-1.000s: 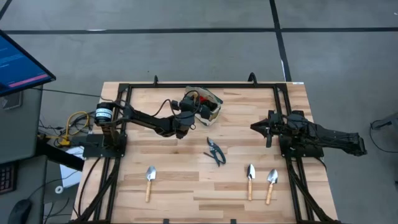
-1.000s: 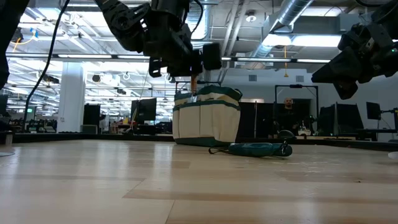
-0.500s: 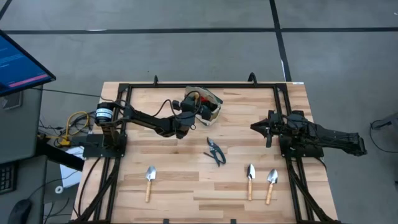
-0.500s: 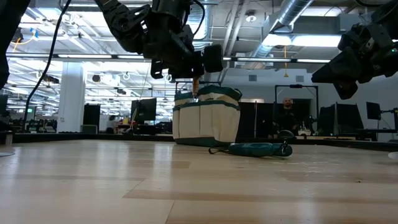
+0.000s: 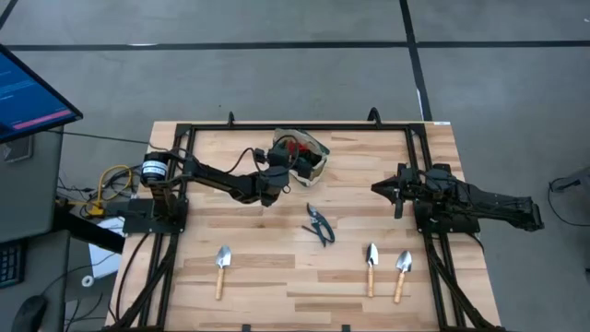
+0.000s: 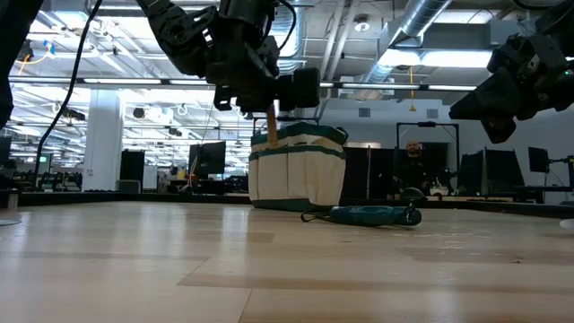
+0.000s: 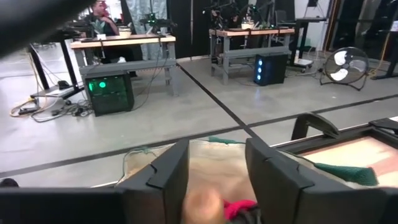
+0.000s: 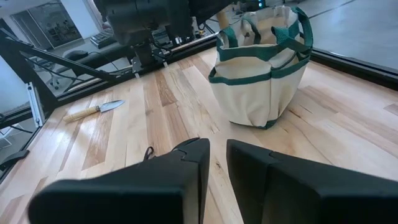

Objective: Pick & Place Garden tools in Gardening bag
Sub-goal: Put the brown trowel into the gardening bag, then put the green shear scissors into the gardening bag

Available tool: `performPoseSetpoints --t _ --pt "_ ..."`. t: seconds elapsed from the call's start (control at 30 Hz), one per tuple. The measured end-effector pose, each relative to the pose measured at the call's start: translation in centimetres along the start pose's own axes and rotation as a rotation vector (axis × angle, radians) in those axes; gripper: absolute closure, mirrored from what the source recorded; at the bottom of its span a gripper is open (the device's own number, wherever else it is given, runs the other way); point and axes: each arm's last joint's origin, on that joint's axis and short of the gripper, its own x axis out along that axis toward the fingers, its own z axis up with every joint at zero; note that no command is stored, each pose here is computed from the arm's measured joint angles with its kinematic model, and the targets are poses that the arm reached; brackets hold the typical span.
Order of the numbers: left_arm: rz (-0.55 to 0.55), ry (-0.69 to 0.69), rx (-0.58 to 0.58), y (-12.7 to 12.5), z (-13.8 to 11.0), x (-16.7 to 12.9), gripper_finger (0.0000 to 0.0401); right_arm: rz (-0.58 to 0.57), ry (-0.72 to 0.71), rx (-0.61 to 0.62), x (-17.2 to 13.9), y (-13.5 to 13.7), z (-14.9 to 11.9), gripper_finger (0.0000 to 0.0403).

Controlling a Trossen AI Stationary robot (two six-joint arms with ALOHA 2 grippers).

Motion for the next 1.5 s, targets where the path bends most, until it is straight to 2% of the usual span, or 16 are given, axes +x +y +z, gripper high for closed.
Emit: performPoseSetpoints --t 0.3,0.4,0.5,0.73,0.93,1.0,1.1,1.33,1.5 --pt "-0.012 -0.011 0.083 0.1 1.0 -0.6 0.0219 0.000 -0.001 0.000 0.0 0.0 0.0 0.0352" --pt "-0.020 -0.023 0.095 0.4 2.3 -1.0 0.0215 0.002 -0.007 0.000 0.0 0.0 0.1 0.0352" --pt "-0.029 -0.048 0.103 1.1 4.7 -1.8 0.0209 0.003 -0.008 0.000 0.0 0.0 0.1 0.0352" --pt "-0.097 -0.093 0.206 3.4 10.6 -6.1 0.0181 0.003 -0.009 0.000 0.0 0.0 0.1 0.0352" --pt "-0.093 -0.030 0.203 5.7 13.4 -11.5 0.0152 0.002 -0.008 0.000 0.0 0.0 0.1 0.0352" --pt "-0.107 -0.008 0.183 6.2 13.8 -13.2 0.0147 0.003 -0.008 0.000 0.0 0.0 0.1 0.0352" --pt "-0.187 0.013 0.138 6.6 14.3 -15.6 0.0142 0.003 -0.011 0.000 0.0 0.0 0.1 0.0352" --pt "-0.410 0.085 -0.092 7.6 14.7 -20.9 0.0141 0.028 -0.092 0.006 0.0 0.3 0.9 0.0352" --pt "-0.566 0.155 -0.285 8.3 15.0 -23.5 0.0141 0.054 -0.162 0.057 -0.1 0.5 1.6 0.0352"
